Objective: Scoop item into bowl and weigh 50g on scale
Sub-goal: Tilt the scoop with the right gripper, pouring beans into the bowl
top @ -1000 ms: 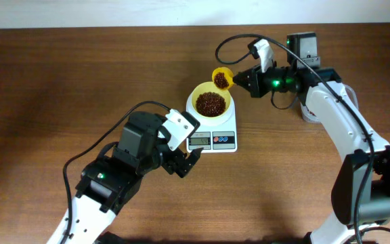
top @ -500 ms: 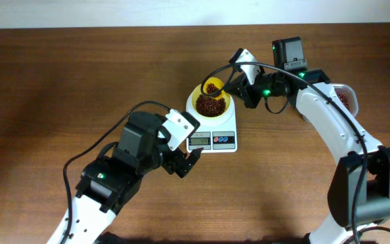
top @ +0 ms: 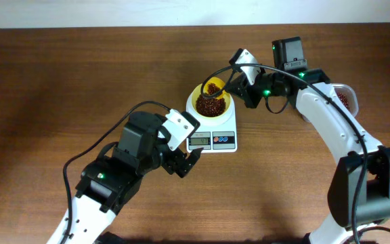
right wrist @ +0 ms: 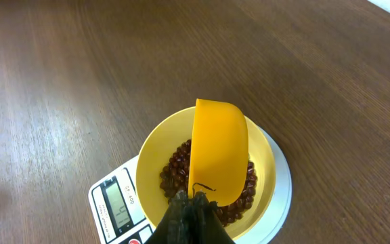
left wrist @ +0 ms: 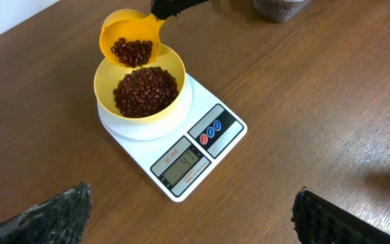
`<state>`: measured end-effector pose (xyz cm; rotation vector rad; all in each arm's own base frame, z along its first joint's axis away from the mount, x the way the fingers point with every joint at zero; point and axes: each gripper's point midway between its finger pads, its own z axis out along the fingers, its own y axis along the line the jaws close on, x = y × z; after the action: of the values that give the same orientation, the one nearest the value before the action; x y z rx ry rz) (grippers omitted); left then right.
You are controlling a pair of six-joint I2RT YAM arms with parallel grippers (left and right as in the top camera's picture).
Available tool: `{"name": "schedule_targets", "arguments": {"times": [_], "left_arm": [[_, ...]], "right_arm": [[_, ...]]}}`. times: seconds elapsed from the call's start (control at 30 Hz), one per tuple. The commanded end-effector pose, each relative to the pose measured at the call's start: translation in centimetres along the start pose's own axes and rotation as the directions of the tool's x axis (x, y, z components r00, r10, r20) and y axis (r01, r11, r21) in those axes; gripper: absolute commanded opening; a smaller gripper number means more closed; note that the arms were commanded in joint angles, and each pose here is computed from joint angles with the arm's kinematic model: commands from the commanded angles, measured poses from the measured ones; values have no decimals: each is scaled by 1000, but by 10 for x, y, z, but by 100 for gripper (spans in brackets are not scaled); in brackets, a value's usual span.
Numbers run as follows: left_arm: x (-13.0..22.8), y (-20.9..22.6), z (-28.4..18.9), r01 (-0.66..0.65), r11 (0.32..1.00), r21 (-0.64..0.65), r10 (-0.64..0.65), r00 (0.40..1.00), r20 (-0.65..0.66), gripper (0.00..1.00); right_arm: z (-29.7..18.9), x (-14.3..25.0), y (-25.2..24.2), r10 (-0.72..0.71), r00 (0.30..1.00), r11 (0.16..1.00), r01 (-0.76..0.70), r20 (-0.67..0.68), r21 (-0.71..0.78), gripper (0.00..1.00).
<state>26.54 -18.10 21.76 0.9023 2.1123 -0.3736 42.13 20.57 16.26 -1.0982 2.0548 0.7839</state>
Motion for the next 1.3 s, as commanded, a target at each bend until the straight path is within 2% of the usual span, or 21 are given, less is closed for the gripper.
{"name": "schedule_targets", "arguments": {"times": [0.0, 0.8, 1.17, 1.27], "left_arm": [[1, -1, -1, -3, 1000, 10, 2, 1000, 6, 99], [1, -1, -1, -2, 1000, 9, 2, 1000, 6, 99], [1, -1, -1, -2, 1000, 9, 2, 1000, 6, 99], [1, -1, -1, -2, 1000, 9, 2, 1000, 6, 99]], "right_arm": [[-7, -11, -2, -42, 999, 999, 42, 11, 32, 4], [-8, -6, -12, -41, 999, 995, 43, -21, 89, 4], [-5, -10, -2, -43, 999, 998, 43, 0, 40, 4], [-6, -7, -9, -42, 999, 996, 44, -20, 78, 4]]}}
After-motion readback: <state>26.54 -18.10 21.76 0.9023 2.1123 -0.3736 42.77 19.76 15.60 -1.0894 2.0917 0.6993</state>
